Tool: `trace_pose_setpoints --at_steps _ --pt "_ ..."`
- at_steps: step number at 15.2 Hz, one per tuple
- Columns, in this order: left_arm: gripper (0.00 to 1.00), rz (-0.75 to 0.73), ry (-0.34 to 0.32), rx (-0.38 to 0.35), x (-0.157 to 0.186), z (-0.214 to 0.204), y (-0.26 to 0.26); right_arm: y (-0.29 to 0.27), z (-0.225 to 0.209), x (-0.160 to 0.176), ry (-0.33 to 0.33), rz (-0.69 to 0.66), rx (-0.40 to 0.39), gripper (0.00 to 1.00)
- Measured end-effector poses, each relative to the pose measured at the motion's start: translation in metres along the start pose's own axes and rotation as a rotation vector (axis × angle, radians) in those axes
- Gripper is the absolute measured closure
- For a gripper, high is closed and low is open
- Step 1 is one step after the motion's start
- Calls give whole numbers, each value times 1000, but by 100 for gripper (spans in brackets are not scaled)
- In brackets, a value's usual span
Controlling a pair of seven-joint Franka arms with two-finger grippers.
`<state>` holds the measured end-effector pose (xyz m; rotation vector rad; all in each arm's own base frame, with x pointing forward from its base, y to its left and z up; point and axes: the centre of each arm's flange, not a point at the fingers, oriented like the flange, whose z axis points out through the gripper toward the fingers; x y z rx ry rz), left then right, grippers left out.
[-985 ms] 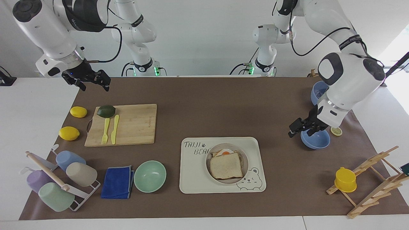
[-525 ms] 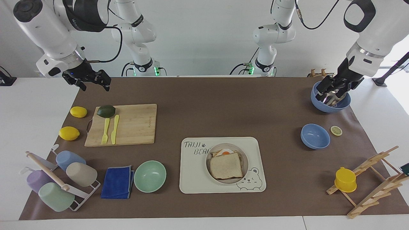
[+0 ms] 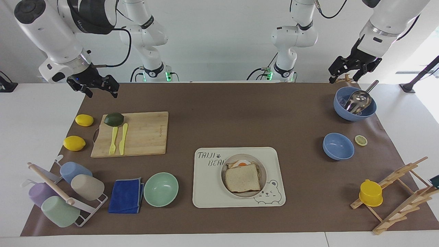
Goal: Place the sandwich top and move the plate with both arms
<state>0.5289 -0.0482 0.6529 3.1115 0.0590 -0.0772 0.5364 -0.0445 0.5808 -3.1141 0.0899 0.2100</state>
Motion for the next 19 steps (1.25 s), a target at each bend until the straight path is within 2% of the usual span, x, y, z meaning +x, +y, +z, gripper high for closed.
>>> trace_pose_setpoints --at_steps 4,19 --pt "0 -1 18 -1 17 13 1 0 0 0 0 0 0 0" --pt "0 43 15 1 21 30 -1 0 0 0 0 0 0 0"
